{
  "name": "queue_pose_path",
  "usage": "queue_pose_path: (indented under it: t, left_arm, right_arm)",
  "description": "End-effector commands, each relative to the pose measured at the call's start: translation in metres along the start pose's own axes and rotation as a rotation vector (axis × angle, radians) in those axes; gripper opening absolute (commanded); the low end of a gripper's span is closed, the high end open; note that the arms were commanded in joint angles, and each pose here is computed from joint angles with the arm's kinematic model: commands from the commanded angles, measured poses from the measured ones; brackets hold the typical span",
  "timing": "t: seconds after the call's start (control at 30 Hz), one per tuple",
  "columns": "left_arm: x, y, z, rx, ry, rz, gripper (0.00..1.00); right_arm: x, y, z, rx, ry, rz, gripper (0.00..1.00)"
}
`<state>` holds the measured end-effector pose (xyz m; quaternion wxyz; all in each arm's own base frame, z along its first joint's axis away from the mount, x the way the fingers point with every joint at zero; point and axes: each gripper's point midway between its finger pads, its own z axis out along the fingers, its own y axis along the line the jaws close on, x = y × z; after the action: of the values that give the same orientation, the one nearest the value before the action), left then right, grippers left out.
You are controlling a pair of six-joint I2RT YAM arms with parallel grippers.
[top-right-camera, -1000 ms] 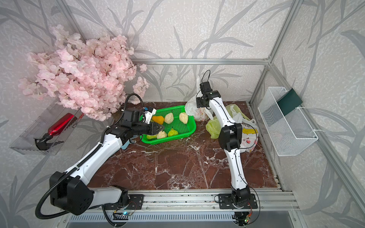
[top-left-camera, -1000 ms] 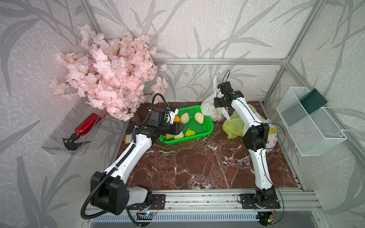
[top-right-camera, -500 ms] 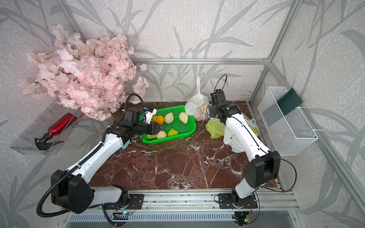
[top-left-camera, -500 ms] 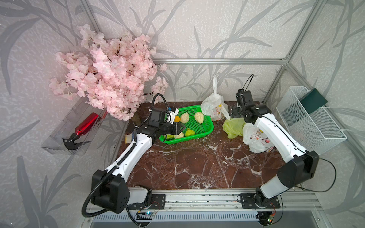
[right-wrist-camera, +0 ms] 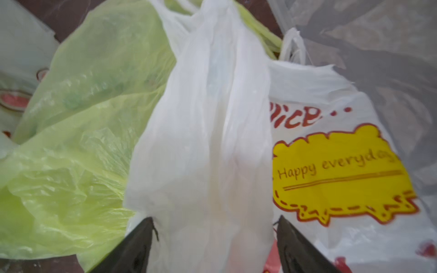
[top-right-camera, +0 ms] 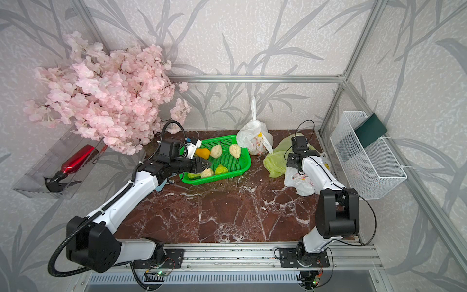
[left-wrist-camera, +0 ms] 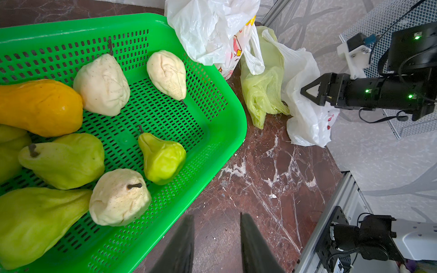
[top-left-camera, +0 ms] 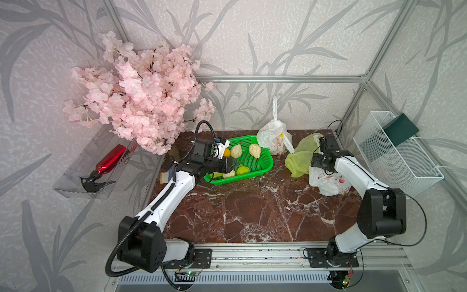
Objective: Place the pears into plastic bags & tie knots
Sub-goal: Pick up the plastic bag at the center of the board, then place the plastic bag at the center of the board.
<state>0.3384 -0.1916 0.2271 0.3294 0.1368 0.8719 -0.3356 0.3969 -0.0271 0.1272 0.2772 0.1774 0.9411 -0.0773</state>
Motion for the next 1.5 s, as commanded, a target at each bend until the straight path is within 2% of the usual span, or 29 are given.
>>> queue_pose_path:
  t: [0.0,0.07,0.17,0.27,0.43,0.5,0.6,0.73,0.8,0.87,0.9,0.93,0.97,1.03,1.1,1.2,1.3,1.47]
  left_arm:
    - [-0.001,-0.005,-0.007,-0.004,-0.004,0.007,0.34]
    - [-0.002,-0.005,-0.01,-0.015,-0.007,0.006,0.33]
    - [-0.005,-0.007,-0.013,-0.017,-0.02,-0.006,0.32]
    - [-0.009,-0.009,-0.014,-0.01,-0.03,-0.025,0.31]
    - [-0.013,-0.012,-0.018,-0.005,-0.048,-0.033,0.3]
    - [-0.016,-0.009,-0.023,-0.035,-0.061,-0.031,0.3]
    - [-0.025,-0.001,-0.035,-0.073,-0.1,-0.046,0.3]
    - [-0.041,0.013,-0.059,-0.095,-0.182,-0.139,0.32]
    - [-0.047,0.025,-0.071,-0.083,-0.236,-0.213,0.38]
    - [-0.049,0.038,-0.081,-0.083,-0.273,-0.27,0.47]
    - [-0.047,0.042,-0.082,-0.092,-0.277,-0.279,0.51]
    - [-0.045,0.046,-0.083,-0.106,-0.273,-0.28,0.54]
    - [-0.041,0.048,-0.082,-0.115,-0.261,-0.276,0.57]
    - [-0.034,0.051,-0.078,-0.121,-0.235,-0.288,0.6]
    - [-0.032,0.052,-0.073,-0.109,-0.221,-0.292,0.61]
    - [-0.03,0.05,-0.063,-0.088,-0.201,-0.299,0.63]
    - [-0.032,0.042,-0.05,-0.091,-0.172,-0.27,0.64]
    - [-0.035,0.026,-0.028,-0.102,-0.12,-0.197,0.66]
  right_arm:
    - [-0.012,0.024,-0.011,-0.149,-0.044,0.021,0.4]
    - [-0.015,0.032,-0.029,-0.191,-0.103,-0.013,0.19]
    - [-0.024,0.052,-0.074,-0.201,-0.243,-0.119,0.0]
    - [-0.035,0.076,-0.128,-0.178,-0.422,-0.248,0.0]
    - [-0.037,0.132,-0.207,-0.219,-0.596,-0.455,0.0]
    - [-0.019,0.163,-0.226,-0.288,-0.609,-0.527,0.0]
    - [0.026,0.215,-0.239,-0.41,-0.577,-0.621,0.0]
    - [0.088,0.275,-0.235,-0.537,-0.5,-0.709,0.0]
    - [0.118,0.305,-0.229,-0.62,-0.434,-0.719,0.03]
    - [0.146,0.331,-0.218,-0.687,-0.347,-0.725,0.13]
    - [0.17,0.345,-0.223,-0.756,-0.289,-0.752,0.19]
    - [0.184,0.355,-0.224,-0.81,-0.226,-0.757,0.31]
    - [0.195,0.362,-0.229,-0.88,-0.173,-0.77,0.49]
    - [0.202,0.362,-0.251,-0.998,-0.095,-0.777,0.68]
    - [0.176,0.346,-0.263,-1.055,-0.062,-0.723,0.76]
    - [0.135,0.309,-0.264,-1.049,-0.054,-0.615,0.8]
    - [0.089,0.263,-0.244,-0.923,-0.062,-0.462,0.81]
    - [0.024,0.186,-0.187,-0.628,-0.075,-0.157,0.83]
